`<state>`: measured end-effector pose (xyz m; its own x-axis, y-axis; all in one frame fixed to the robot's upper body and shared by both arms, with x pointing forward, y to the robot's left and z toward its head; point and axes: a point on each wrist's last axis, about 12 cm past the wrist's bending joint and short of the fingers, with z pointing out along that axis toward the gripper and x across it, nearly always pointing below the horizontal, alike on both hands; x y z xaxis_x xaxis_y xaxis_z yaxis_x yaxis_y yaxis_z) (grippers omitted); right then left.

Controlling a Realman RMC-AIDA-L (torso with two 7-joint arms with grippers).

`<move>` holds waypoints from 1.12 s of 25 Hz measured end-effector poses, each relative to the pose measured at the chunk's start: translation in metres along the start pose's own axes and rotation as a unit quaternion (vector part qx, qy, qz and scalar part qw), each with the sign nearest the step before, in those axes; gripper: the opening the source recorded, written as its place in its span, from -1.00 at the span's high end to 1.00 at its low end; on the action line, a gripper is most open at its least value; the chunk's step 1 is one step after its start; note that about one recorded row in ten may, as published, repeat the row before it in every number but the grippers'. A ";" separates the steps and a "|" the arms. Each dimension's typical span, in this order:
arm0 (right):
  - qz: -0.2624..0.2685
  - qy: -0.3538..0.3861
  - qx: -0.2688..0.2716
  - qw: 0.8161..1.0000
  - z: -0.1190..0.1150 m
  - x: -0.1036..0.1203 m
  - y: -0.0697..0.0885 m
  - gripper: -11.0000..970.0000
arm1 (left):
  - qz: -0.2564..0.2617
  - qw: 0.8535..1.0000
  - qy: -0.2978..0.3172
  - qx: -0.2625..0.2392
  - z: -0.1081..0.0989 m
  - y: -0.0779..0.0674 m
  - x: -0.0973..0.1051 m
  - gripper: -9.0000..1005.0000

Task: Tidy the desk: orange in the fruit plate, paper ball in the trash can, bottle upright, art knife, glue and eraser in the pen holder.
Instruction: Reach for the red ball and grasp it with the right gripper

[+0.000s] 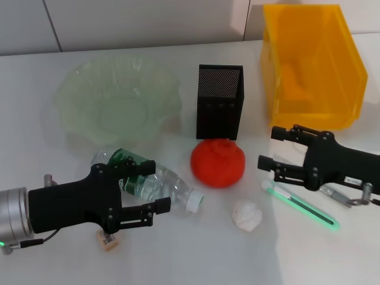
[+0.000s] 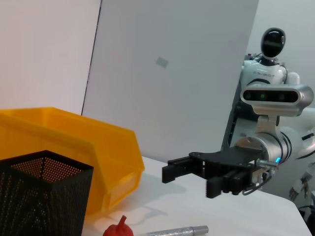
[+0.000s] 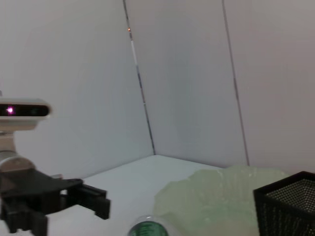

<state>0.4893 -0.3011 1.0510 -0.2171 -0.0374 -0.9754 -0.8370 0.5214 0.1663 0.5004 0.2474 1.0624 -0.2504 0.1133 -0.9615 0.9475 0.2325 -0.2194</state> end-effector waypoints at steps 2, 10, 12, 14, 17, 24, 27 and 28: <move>-0.005 0.003 0.006 1.000 0.010 0.001 -0.003 -0.60 | 0.000 1.000 -0.001 -0.002 -0.001 0.000 0.000 -0.61; -0.025 0.029 0.019 0.999 0.054 0.010 -0.008 -0.60 | -0.001 1.000 0.001 0.000 0.001 -0.001 0.001 -0.61; -0.026 0.035 0.021 0.999 0.060 0.010 -0.009 -0.59 | -0.002 1.000 0.001 -0.001 0.000 -0.001 0.002 -0.61; -0.026 0.042 0.023 0.999 0.067 0.011 -0.010 -0.59 | -0.003 1.000 0.001 -0.001 0.000 -0.002 0.002 -0.61; -0.026 0.055 0.022 0.998 0.074 0.012 -0.010 -0.59 | -0.004 1.000 0.001 -0.002 0.000 -0.002 0.003 -0.61; -0.029 0.114 0.014 0.993 0.084 0.019 -0.012 -0.32 | -0.004 1.000 0.000 -0.004 -0.001 -0.002 0.003 -0.61; -0.028 0.123 0.019 0.992 0.086 0.020 -0.014 -0.12 | -0.003 1.000 0.000 -0.004 -0.001 -0.002 0.003 -0.61; -0.028 0.123 0.019 0.992 0.086 0.020 -0.014 -0.09 | -0.002 1.000 0.000 -0.004 -0.001 -0.001 0.003 -0.61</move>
<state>0.5398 -0.2352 1.0171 -0.2913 -0.2714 -0.9173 -0.8330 0.5435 0.1037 0.4982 0.2482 1.0603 -0.2549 0.1112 -0.9606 0.9447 0.2405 -0.2228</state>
